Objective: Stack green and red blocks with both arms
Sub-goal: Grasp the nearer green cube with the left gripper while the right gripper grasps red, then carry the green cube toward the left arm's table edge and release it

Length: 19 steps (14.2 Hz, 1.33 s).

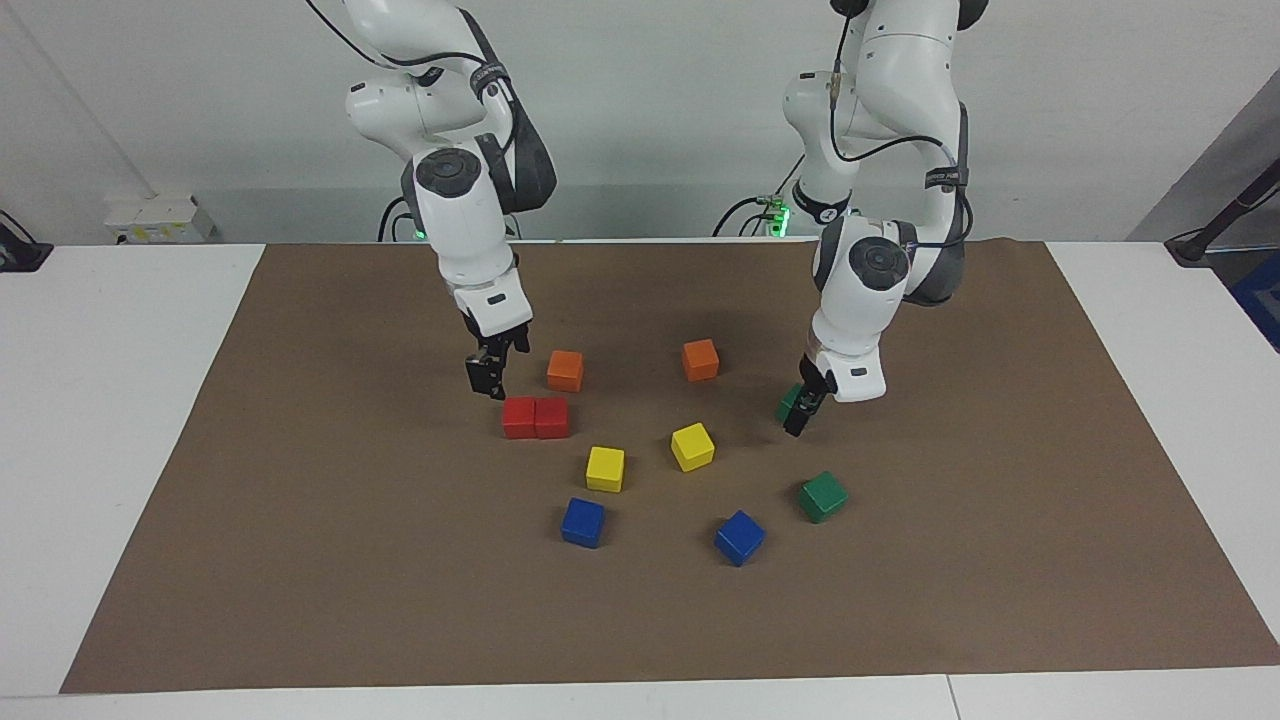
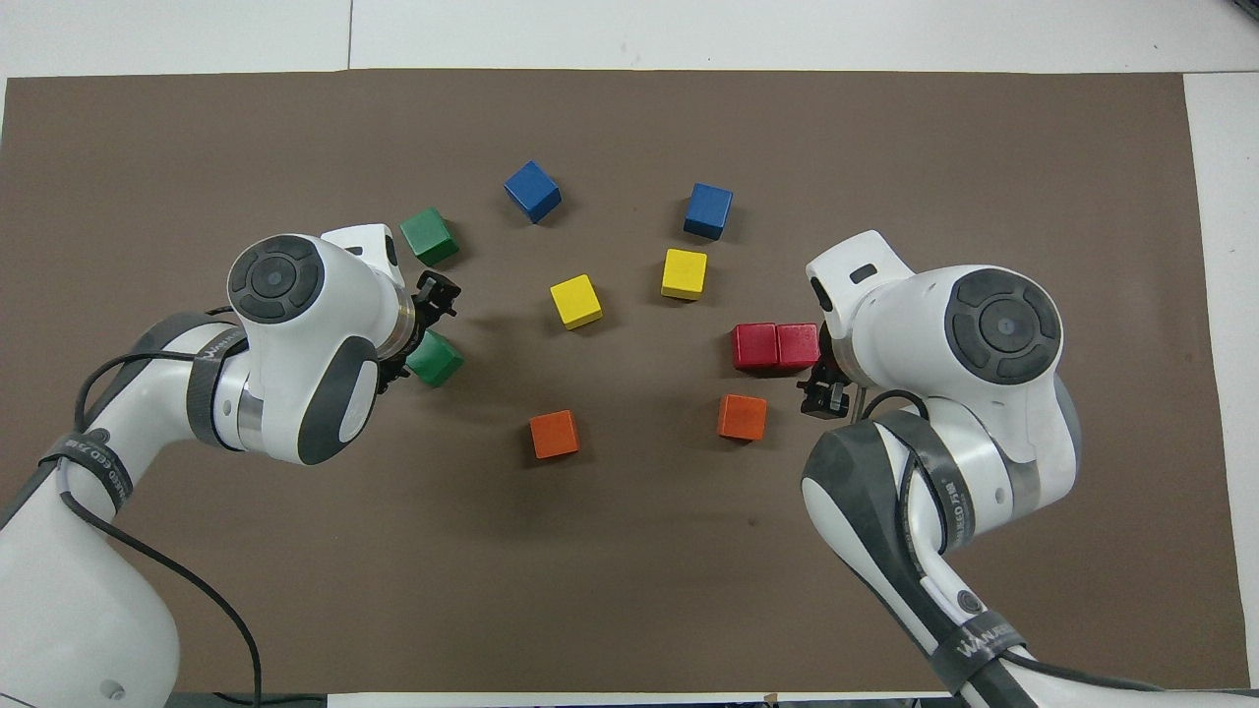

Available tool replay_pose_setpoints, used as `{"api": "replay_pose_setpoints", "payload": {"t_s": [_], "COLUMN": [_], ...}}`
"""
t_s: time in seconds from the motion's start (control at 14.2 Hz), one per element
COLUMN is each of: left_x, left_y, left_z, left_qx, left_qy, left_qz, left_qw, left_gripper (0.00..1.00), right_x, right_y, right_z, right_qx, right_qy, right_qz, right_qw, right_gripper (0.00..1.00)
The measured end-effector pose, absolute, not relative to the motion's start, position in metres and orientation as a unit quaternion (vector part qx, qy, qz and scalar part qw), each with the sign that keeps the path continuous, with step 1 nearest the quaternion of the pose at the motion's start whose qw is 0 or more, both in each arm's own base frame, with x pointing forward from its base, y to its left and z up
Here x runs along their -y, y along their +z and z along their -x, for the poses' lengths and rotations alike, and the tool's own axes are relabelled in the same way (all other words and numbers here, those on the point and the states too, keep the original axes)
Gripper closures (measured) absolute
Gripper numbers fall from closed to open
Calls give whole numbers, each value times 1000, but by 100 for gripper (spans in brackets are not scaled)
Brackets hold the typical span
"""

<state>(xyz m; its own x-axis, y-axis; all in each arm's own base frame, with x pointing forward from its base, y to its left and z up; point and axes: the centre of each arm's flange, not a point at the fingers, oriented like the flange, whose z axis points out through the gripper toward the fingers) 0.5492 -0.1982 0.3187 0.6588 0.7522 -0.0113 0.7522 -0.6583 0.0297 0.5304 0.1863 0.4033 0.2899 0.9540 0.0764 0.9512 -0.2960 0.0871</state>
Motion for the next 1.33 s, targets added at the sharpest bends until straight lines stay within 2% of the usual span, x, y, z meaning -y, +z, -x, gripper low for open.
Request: {"api": "replay_pose_setpoints", "payload": {"t_s": [0.14, 0.21, 0.35, 0.42, 0.49, 0.56, 0.98, 1.12, 1.33], "left_x": [197, 197, 197, 196, 196, 196, 184, 154, 72], "left_y": [314, 312, 310, 309, 308, 308, 317, 331, 350], "left_z": [-547, -546, -545, -544, -544, -544, -554, -569, -585], "left_qx": [-413, -413, -413, -413, -413, -413, -392, -341, -231], "left_qy": [0, -1, -2, -1, 0, 1, 11, 13, 14], "left_qz": [-911, -911, -911, -911, -911, -911, -920, -940, -973], "left_qw": [15, 14, 13, 14, 15, 16, 21, 19, 13], "left_gripper": [0, 7, 14, 24, 39, 45, 45, 45, 45], "right_x": [-186, -186, -186, -186, -186, -187, -188, -188, -187], "right_y": [401, 398, 393, 390, 387, 384, 366, 356, 350], "right_z": [-531, -531, -532, -534, -535, -536, -543, -544, -543], "right_qx": [-604, -606, -607, -607, -607, -607, -619, -620, -620], "right_qy": [57, 56, 55, 57, 60, 61, 71, 76, 79], "right_qz": [-795, -793, -792, -792, -792, -792, -782, -781, -780], "right_qw": [13, 13, 13, 13, 14, 14, 18, 19, 20], "right_gripper": [0, 0, 0, 0, 0, 0, 0, 0, 0]}}
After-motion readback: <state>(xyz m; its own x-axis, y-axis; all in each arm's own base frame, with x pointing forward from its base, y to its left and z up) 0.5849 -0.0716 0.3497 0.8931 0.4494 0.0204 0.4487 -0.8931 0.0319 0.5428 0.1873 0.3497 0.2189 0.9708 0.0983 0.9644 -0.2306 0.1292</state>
